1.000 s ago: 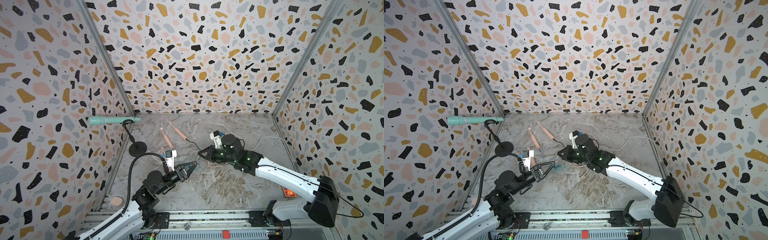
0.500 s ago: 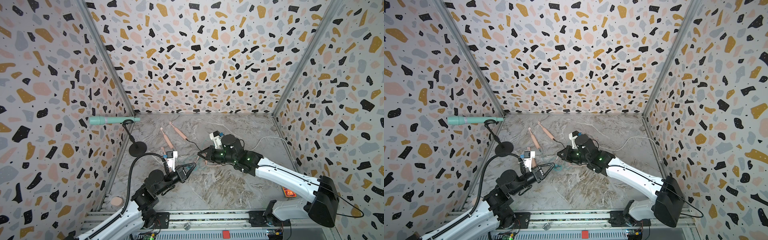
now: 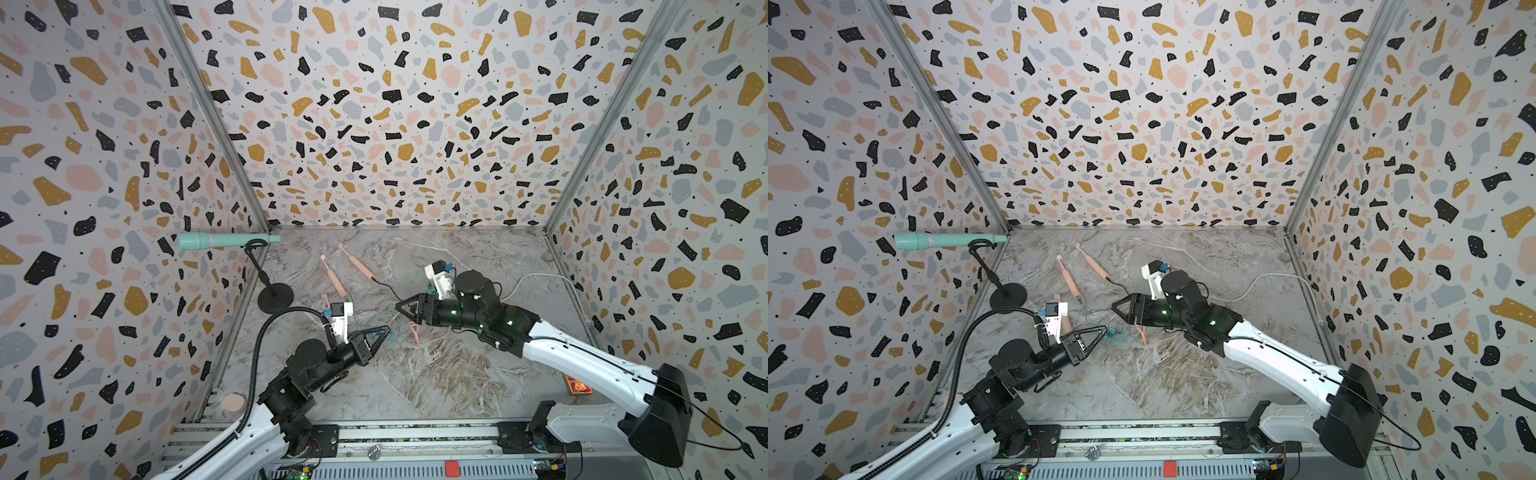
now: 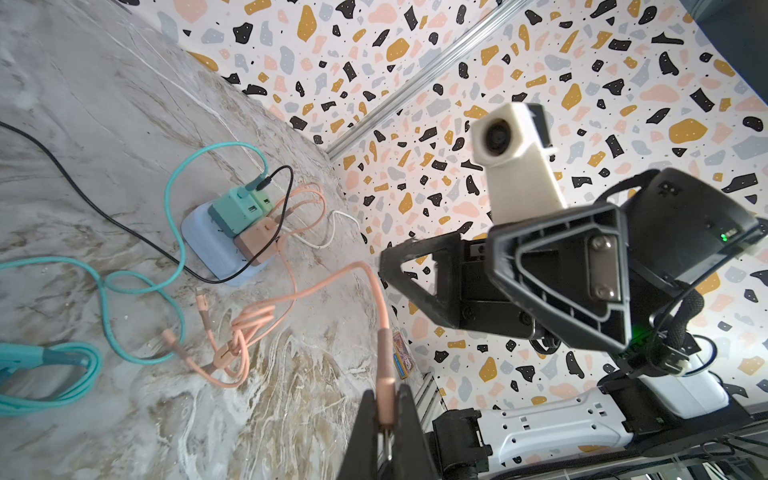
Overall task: Charge the electric toothbrush
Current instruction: Pick up the charging cable from the center of the board.
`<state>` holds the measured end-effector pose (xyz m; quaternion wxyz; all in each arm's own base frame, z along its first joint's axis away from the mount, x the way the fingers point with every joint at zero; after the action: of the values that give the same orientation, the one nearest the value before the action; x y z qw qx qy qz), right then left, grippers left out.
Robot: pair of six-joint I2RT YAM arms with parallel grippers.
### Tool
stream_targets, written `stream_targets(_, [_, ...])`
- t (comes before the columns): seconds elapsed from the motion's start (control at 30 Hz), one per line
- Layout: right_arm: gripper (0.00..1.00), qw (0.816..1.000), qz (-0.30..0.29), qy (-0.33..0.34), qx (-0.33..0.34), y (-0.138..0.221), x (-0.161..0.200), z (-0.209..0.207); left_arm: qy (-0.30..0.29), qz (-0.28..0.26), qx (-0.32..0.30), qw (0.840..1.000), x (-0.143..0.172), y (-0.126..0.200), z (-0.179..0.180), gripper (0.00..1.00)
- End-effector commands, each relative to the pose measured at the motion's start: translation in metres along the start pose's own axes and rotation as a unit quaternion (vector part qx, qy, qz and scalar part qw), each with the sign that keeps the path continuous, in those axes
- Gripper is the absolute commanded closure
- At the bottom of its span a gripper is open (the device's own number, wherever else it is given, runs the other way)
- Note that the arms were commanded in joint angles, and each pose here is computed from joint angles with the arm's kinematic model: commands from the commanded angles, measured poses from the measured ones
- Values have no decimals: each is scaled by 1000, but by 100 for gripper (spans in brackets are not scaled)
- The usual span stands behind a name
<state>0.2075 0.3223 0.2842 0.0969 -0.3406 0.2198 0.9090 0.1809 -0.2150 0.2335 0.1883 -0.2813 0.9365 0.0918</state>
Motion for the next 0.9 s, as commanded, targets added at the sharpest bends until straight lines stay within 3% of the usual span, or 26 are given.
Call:
stream_targets(0.0, [23,989,-45,126,-58,38,-8,27,12,34,28,999,3,-2,-24,100])
stream_targets(0.07, [22,982,-66,171,-36,56,-14,29,21,61,29,997,8,-7,-29,100])
stream_targets(0.13, [14,973,-91,209,-24,72,-20,32,26,94,21,995,14,-11,-31,100])
stream_targets(0.23, [10,959,-115,255,-55,78,-19,39,18,136,22,990,21,-14,-41,100])
stream_targets(0.47, [17,950,15,250,-188,41,19,46,-30,213,9,977,38,-8,-47,100])
stream_targets(0.7, [18,936,52,240,-253,37,48,44,-45,242,13,969,47,-5,-45,100])
stream_targets(0.87, [19,931,50,249,-261,42,59,41,-56,253,16,966,47,-4,-49,100])
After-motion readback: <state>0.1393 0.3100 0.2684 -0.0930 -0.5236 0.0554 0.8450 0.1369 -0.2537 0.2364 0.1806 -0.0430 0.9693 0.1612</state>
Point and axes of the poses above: each gripper's point midway between its finger pads, its own y axis back along the fingers, its own z axis along the line the jaws close on, x = y × z, the point moved 1 cm from there along y, back along the fingers, and after that the axes turned 9 degrees about y, right-handed, at the moved point
